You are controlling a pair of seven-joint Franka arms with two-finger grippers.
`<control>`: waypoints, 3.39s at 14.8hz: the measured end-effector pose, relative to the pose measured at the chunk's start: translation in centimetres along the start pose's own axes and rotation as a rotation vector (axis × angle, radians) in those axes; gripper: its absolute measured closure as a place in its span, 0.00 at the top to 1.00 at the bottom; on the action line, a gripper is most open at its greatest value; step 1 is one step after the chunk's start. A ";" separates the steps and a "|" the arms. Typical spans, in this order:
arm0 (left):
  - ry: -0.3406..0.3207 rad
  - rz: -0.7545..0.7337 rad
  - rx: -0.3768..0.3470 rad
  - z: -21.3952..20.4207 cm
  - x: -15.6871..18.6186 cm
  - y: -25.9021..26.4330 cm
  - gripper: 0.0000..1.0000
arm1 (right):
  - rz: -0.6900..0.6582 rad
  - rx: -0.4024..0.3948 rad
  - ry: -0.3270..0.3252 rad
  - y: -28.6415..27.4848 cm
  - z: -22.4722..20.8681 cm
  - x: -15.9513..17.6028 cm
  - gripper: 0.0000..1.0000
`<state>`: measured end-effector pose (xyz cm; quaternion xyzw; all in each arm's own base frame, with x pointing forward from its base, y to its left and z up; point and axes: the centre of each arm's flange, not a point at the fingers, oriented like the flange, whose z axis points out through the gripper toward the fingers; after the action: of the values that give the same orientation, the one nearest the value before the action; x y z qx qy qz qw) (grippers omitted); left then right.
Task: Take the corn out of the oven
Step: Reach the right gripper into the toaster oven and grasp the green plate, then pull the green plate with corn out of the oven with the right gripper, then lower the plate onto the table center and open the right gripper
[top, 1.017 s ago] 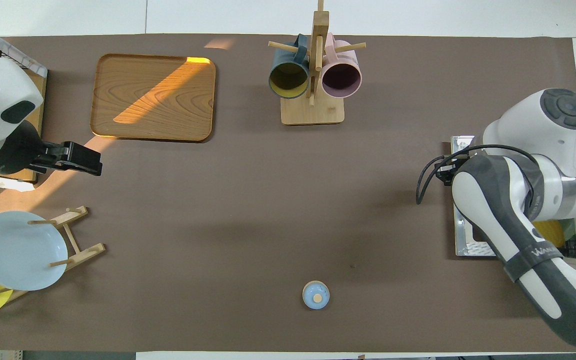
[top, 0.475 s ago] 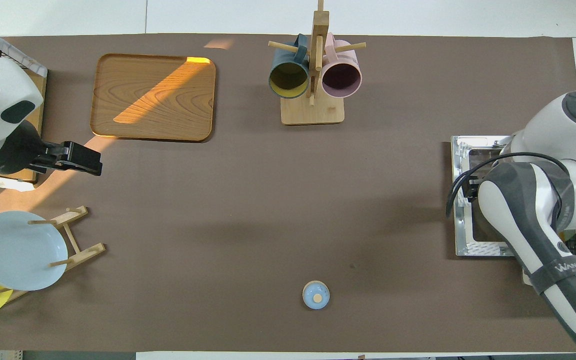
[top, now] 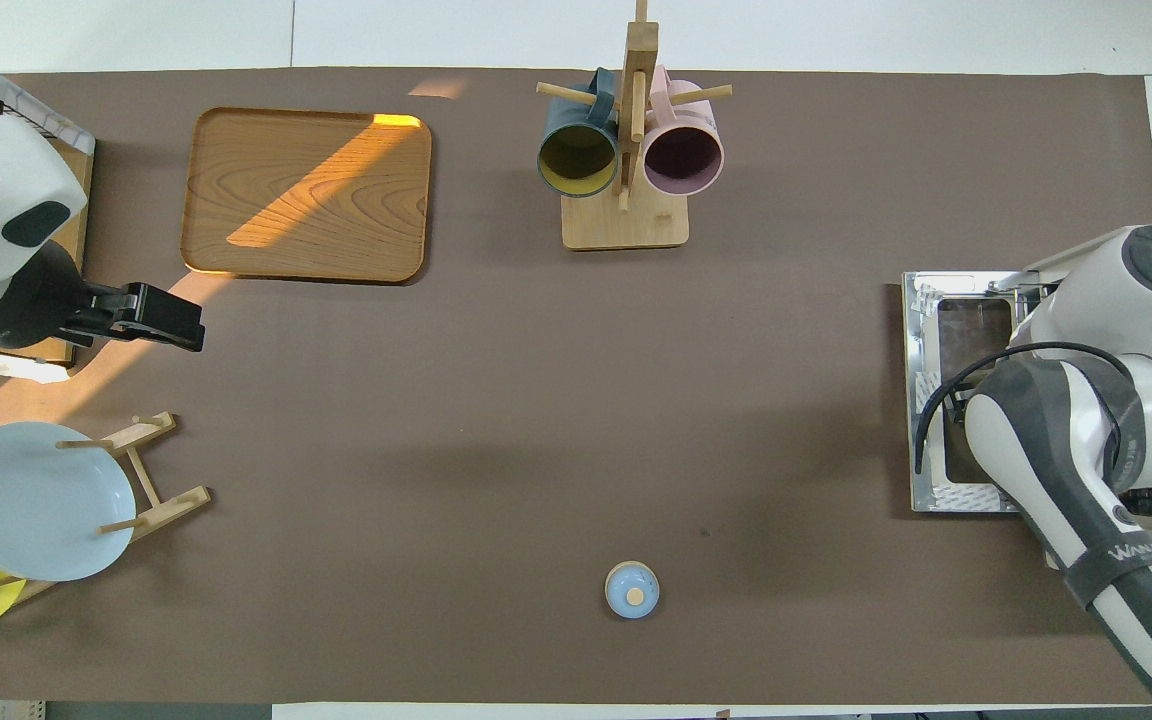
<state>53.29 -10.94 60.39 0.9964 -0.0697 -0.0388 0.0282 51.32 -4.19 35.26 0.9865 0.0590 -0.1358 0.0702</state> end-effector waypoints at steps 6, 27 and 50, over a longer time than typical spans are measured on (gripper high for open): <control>0.000 0.000 0.000 0.0 0.0 0.0 1.00 | -0.092 -0.026 0.033 -3.3 -1.6 -0.1 0.07; 0.000 0.000 0.000 0.0 0.0 0.0 1.00 | 0.151 0.086 0.096 -46.4 -4.4 5.1 0.08; 0.032 0.009 0.000 0.4 0.0 1.8 1.00 | 0.237 -0.222 0.004 -14.9 4.1 4.5 0.01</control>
<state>52.99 -12.70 60.13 0.9966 -0.0738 -0.0229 0.0295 52.56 10.24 28.23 0.9730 -0.0432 -0.1170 0.1943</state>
